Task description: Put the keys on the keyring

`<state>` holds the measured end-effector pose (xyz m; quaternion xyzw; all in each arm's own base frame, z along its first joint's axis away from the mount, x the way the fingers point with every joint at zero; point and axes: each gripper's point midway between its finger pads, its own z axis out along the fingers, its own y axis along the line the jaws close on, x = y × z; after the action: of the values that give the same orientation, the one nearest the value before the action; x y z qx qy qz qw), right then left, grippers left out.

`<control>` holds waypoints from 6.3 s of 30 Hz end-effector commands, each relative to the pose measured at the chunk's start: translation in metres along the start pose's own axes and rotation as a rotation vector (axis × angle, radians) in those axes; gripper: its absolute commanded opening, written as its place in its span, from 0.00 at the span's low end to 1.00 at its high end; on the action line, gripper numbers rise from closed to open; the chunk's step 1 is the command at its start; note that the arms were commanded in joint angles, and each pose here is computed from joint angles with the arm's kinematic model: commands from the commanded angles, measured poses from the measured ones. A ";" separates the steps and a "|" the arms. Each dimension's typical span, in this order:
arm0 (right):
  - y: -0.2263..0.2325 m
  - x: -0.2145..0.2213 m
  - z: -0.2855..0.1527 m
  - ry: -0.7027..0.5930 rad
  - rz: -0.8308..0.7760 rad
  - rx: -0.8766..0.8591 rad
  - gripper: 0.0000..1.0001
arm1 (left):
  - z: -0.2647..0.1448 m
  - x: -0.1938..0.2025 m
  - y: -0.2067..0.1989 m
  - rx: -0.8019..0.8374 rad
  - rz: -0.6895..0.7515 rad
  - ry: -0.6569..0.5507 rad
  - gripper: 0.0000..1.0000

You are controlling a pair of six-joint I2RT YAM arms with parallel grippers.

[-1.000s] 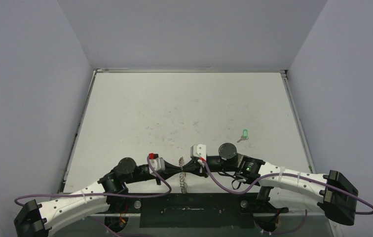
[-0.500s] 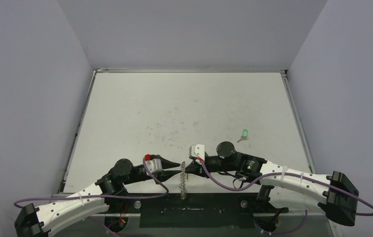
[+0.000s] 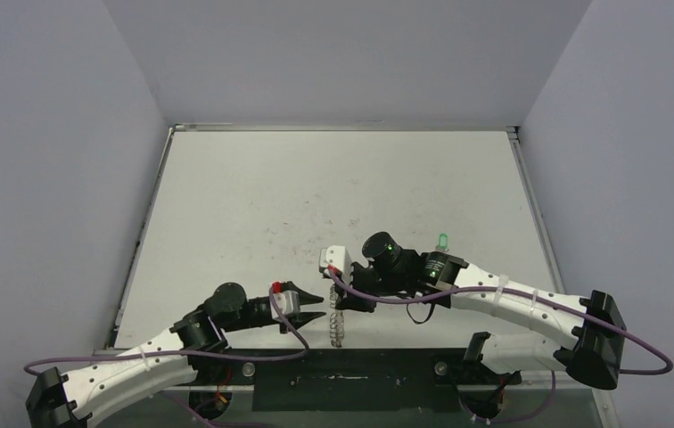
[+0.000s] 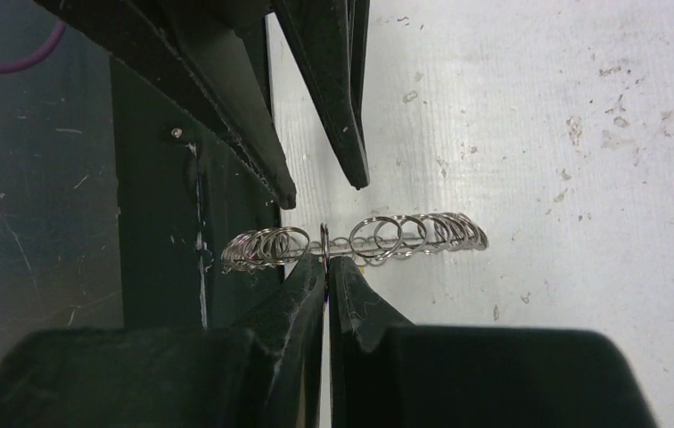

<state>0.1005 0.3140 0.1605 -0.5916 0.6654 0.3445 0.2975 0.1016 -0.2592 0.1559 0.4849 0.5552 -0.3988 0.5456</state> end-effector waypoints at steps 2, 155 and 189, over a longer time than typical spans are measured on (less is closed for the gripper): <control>0.003 -0.016 -0.005 0.022 0.005 -0.022 0.00 | 0.008 -0.021 -0.008 0.072 0.029 -0.033 0.30; 0.009 -0.024 -0.001 -0.464 -0.149 -0.014 0.31 | 0.010 -0.047 -0.012 0.070 -0.030 -0.272 0.00; 0.002 -0.006 0.000 -0.220 -0.077 0.019 0.00 | 0.005 -0.035 -0.006 0.020 -0.041 -0.217 0.27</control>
<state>0.0916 0.3169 0.1534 -0.5623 0.5904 0.4187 0.3999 0.0904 -0.2701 0.1667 0.4425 0.5093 -0.4724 0.5671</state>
